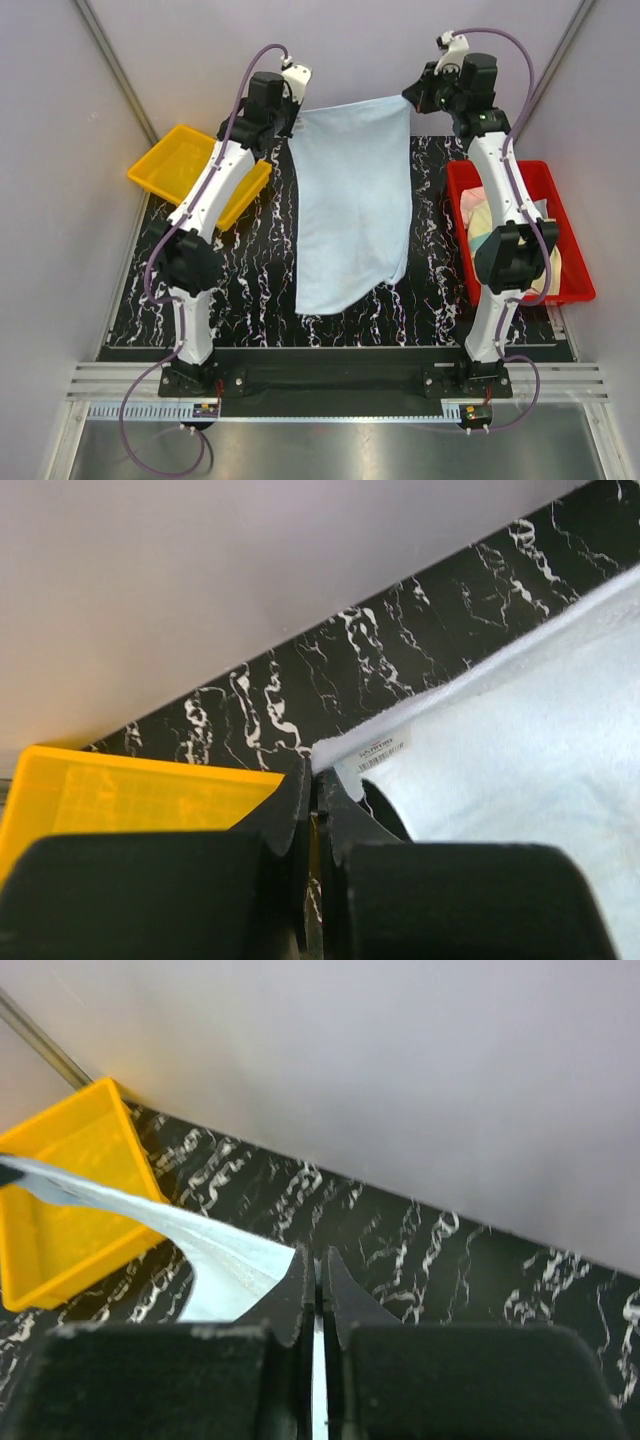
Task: Fold and stack the towels
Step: Flatten out the crumpled towel
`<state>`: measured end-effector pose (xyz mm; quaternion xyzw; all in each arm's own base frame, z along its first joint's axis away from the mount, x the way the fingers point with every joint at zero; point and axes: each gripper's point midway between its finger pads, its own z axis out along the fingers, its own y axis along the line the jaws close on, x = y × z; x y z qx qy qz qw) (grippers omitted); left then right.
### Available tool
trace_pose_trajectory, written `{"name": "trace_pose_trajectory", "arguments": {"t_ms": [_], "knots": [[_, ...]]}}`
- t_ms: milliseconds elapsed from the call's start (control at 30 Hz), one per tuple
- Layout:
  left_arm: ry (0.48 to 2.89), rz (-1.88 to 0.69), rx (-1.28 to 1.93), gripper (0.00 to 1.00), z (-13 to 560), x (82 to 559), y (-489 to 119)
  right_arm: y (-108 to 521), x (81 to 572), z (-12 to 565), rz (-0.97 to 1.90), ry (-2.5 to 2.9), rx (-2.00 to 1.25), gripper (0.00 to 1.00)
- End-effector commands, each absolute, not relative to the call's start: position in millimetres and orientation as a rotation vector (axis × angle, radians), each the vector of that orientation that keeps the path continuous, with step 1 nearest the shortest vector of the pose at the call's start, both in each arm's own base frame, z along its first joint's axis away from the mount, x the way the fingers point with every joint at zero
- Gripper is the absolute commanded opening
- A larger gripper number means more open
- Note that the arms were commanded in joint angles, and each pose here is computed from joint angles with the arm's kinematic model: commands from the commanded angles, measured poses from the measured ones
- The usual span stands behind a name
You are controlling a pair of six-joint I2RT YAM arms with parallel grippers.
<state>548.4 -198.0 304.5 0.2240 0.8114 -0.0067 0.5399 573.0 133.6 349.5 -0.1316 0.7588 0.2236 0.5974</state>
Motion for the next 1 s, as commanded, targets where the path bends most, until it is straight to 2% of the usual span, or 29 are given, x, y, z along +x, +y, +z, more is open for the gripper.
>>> {"name": "trace_pose_trajectory", "arguments": {"t_ms": [0, 33, 100, 133, 200, 333, 500, 633, 800, 967], "knots": [[1.703, 0.028, 0.484, 0.00, 399, 522, -188, 142, 542, 450, 0.547, 1.543, -0.374, 0.00], [1.643, 0.032, 0.471, 0.00, 432, 500, -182, 144, 521, 467, 0.565, 1.517, -0.395, 0.00], [1.609, 0.059, 0.511, 0.00, 445, 471, -189, 149, 491, 477, 0.586, 1.513, -0.423, 0.00], [1.558, 0.056, 0.508, 0.00, 470, 444, -184, 149, 460, 491, 0.588, 1.491, -0.443, 0.00], [1.543, 0.089, 0.553, 0.00, 472, 411, -190, 150, 423, 498, 0.604, 1.489, -0.467, 0.00], [1.450, 0.080, 0.553, 0.00, 511, 332, -180, 148, 311, 534, 0.646, 1.382, -0.527, 0.00], [1.366, -0.179, 0.637, 0.00, 540, 235, -186, 147, 222, 560, 0.704, 1.270, -0.558, 0.00], [1.325, -0.385, 0.705, 0.00, 557, 190, -199, 143, 152, 584, 0.723, 1.146, -0.580, 0.00], [1.195, -0.567, 0.682, 0.00, 612, 151, -189, 140, 109, 622, 0.732, 1.014, -0.592, 0.00], [1.124, -0.545, 0.600, 0.00, 641, 154, -176, 124, 121, 644, 0.631, 0.962, -0.493, 0.00]]}}
